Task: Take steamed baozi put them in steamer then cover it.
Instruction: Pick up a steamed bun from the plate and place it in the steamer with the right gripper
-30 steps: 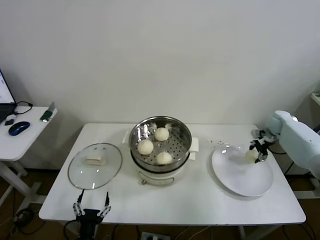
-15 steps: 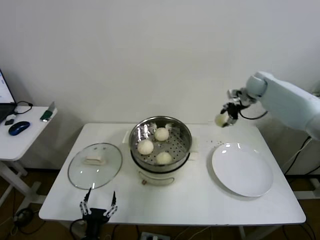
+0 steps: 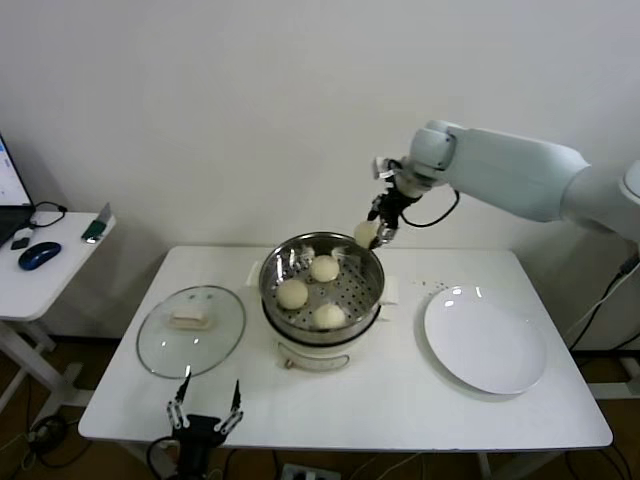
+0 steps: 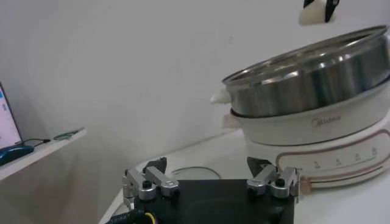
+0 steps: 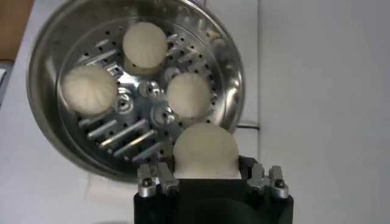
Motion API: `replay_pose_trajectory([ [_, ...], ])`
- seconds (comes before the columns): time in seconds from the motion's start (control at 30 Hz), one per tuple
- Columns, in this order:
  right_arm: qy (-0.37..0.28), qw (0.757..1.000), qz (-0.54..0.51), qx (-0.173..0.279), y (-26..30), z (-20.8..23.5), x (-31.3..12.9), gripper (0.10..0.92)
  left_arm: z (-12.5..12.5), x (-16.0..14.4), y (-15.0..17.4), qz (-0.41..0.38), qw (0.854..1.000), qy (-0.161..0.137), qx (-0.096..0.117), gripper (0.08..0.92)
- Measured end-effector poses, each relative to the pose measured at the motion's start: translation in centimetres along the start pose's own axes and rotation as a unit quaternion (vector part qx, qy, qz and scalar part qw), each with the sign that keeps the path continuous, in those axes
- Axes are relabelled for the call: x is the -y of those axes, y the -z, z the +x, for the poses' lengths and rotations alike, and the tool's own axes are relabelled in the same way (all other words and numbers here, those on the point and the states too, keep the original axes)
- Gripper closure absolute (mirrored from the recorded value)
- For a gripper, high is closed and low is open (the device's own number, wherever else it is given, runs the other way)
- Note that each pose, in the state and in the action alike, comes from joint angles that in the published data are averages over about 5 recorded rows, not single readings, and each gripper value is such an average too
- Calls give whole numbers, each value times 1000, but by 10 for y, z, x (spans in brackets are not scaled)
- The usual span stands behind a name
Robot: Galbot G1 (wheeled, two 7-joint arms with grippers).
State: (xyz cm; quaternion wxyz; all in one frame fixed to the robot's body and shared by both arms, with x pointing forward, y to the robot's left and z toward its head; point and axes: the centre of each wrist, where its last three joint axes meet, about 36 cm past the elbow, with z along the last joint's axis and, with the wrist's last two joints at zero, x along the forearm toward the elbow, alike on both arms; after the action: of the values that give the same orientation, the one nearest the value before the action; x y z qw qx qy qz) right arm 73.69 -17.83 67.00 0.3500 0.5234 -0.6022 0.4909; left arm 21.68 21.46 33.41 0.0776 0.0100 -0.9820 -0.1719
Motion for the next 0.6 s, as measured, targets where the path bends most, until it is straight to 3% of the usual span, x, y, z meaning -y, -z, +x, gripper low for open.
replay_pose_trajectory([
  [0.6, 56, 998, 6, -40, 19, -69, -31, 350, 0, 0, 2, 6, 1000, 0, 2, 177],
])
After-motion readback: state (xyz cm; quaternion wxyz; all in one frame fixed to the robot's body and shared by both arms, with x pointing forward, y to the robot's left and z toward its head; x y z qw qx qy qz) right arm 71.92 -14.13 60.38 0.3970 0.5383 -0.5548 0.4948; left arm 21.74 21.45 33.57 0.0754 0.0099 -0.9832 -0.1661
